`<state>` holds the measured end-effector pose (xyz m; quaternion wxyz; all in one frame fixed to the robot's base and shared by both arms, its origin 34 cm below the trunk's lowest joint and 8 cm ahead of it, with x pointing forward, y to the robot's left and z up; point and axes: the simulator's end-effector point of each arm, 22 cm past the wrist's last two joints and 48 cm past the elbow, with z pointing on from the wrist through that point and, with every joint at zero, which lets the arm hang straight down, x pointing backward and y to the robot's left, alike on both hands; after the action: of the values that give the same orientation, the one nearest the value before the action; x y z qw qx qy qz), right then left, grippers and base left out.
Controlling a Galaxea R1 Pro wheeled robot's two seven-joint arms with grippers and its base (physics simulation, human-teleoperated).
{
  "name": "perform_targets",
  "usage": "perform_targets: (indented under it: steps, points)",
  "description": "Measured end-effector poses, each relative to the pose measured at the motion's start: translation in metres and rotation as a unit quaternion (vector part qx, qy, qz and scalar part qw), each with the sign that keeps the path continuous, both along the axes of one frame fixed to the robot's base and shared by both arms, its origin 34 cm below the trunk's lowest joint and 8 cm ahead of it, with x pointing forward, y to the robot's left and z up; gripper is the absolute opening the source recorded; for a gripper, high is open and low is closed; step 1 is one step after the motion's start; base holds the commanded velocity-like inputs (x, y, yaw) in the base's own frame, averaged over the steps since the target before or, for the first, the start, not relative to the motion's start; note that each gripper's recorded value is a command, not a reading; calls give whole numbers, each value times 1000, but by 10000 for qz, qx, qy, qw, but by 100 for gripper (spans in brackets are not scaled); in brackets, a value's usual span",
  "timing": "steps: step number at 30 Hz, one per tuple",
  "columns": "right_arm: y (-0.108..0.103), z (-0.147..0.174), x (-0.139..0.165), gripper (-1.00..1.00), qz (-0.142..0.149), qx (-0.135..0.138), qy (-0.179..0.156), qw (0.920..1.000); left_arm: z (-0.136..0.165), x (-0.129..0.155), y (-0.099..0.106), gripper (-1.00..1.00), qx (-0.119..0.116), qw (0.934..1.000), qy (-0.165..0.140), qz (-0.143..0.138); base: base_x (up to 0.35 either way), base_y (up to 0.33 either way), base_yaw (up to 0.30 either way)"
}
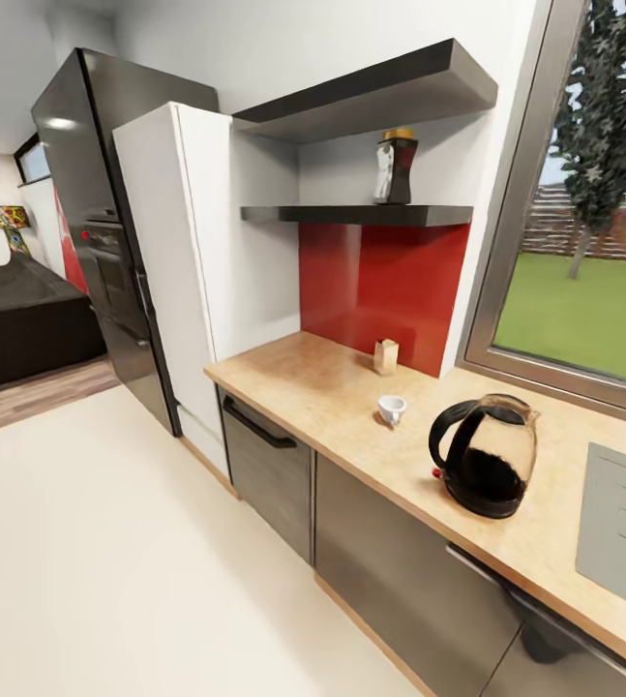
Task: Set up a coffee station on the kitchen countertop: keep the coffee maker on the countertop, move the bottle of coffee from the kitchen shelf to the counter next to the coffee maker, place a paper coffee filter on top of the coffee maker, put the saucer next to the coffee maker with the coffee cup on the saucer, and place the electric kettle next to the coffee maker.
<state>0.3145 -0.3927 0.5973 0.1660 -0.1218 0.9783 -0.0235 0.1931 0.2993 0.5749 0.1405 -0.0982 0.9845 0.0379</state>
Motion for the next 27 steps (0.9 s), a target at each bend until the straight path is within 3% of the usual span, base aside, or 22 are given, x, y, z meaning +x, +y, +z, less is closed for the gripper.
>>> perform_targets:
  steps: [9, 27]
  points:
    - [1, 0, 0, 100, 4, 21, 10, 10000, 0, 1, 0, 100, 1, 10000, -7, 0, 127, 229, 16]
    - [0, 3, 6, 100, 3, 16, -72, 10000, 1, 7, 0, 100, 0, 10000, -92, -1, 7, 18, -188]
